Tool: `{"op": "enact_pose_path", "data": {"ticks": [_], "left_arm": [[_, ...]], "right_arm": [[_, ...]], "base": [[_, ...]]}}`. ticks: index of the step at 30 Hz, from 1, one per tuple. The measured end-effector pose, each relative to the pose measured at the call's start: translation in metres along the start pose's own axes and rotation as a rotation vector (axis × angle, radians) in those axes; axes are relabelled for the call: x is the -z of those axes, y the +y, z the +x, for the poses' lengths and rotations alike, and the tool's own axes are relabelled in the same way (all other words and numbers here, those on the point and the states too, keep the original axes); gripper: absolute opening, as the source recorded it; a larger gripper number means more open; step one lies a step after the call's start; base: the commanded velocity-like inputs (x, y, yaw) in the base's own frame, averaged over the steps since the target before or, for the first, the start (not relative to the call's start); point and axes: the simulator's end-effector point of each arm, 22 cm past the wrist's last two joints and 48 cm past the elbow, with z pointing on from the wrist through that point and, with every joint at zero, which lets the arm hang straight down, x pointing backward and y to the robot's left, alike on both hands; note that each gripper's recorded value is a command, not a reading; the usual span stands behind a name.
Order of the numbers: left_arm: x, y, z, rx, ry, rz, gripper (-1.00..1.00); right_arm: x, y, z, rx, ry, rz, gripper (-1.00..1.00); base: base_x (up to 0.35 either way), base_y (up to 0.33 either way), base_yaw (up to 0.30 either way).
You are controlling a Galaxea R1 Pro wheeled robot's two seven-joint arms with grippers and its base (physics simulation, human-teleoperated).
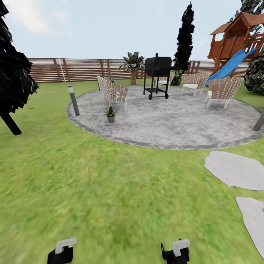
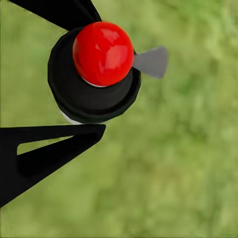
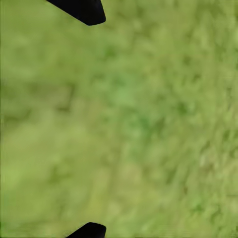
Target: Pick up the pesticide atomizer in the garden and spray insectifuge to fully cover both potted plants in the garden.
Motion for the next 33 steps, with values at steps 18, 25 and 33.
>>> {"op": "enact_pose_path", "data": {"ticks": [18, 25, 33], "left_arm": [[0.0, 0.0, 0.0, 0.0, 0.0, 0.0, -1.0], [0.0, 0.0, 0.0, 0.0, 0.0, 0.0, -1.0], [0.0, 0.0, 0.0, 0.0, 0.0, 0.0, -1.0]], "right_arm": [[0.0, 0.0001, 0.0, 0.001, 0.0, 0.0, 1.0], [0.0, 0.0001, 0.0, 0.001, 0.0, -0.001, 1.0], [0.0, 0.0001, 0.0, 0.0, 0.0, 0.0, 1.0]], "base": [[0.336, 0.141, 0.0], [0.336, 0.116, 0.0], [0.336, 0.091, 0.028]]}}
